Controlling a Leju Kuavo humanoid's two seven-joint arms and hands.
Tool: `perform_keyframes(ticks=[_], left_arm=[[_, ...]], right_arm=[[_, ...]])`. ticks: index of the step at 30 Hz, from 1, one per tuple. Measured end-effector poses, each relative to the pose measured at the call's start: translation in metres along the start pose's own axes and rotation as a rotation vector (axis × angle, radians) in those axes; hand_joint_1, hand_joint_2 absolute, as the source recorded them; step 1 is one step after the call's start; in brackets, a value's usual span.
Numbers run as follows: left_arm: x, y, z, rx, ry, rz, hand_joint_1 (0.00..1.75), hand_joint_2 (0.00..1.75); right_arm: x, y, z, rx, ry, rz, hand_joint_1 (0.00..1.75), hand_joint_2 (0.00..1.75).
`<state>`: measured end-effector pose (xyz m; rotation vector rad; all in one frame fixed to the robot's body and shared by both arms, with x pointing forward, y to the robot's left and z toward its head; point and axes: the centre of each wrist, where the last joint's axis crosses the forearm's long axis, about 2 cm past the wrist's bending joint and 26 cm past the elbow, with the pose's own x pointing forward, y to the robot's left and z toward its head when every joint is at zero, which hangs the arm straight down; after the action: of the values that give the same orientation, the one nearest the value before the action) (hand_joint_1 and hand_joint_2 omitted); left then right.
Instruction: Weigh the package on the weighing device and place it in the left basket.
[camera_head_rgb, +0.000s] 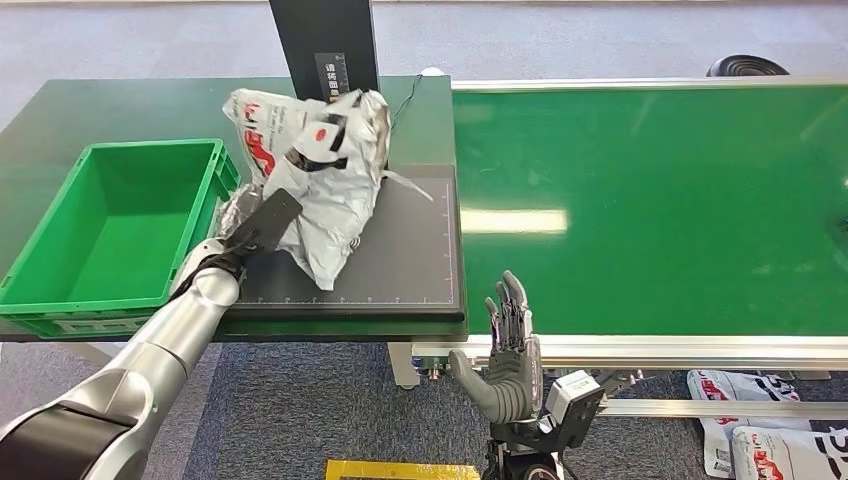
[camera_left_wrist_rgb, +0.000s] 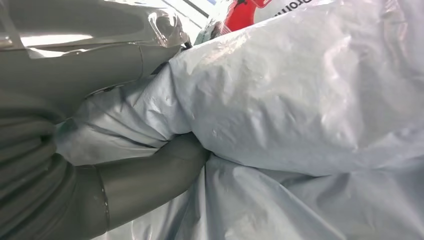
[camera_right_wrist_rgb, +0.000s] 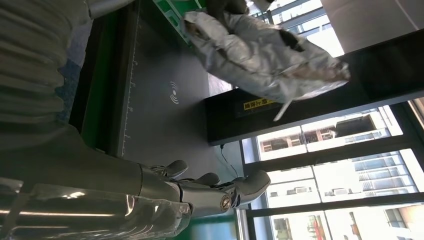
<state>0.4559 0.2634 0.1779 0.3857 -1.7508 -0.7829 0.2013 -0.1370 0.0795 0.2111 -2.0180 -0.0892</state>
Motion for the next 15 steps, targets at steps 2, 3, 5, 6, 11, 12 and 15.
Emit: perform_keyframes(ticks=[2, 3, 5, 6, 11, 12, 15], left_arm=[[0.005, 0.013, -0.006, 0.05, -0.023, 0.027, 1.75, 1.75], [0.006, 0.018, -0.008, 0.07, -0.033, 0.036, 1.75, 1.75], [0.008, 0.029, -0.011, 0.103, -0.05, 0.05, 1.75, 1.75], [0.009, 0.035, -0.013, 0.116, -0.058, 0.056, 1.75, 1.75], [0.023, 0.074, -0.028, 0.165, -0.097, 0.071, 1.75, 1.75], [0.025, 0.08, -0.03, 0.174, -0.104, 0.075, 1.75, 1.75], [0.027, 0.091, -0.031, 0.19, -0.12, 0.085, 1.75, 1.75]], right_arm=[[-0.001, 0.0, 0.001, -0.001, 0.004, -0.003, 0.0, 1.75], [-0.001, 0.0, 0.001, -0.001, 0.006, -0.003, 0.0, 1.75], [-0.002, 0.0, 0.001, -0.002, 0.01, -0.005, 0.0, 1.75], [-0.002, 0.0, 0.002, -0.002, 0.012, -0.006, 0.0, 1.75], [-0.003, 0.0, 0.002, -0.004, 0.014, -0.003, 0.0, 1.75], [-0.003, 0.0, 0.002, -0.004, 0.014, -0.001, 0.0, 1.75], [-0.003, -0.002, 0.002, -0.002, 0.013, 0.009, 0.0, 1.75]])
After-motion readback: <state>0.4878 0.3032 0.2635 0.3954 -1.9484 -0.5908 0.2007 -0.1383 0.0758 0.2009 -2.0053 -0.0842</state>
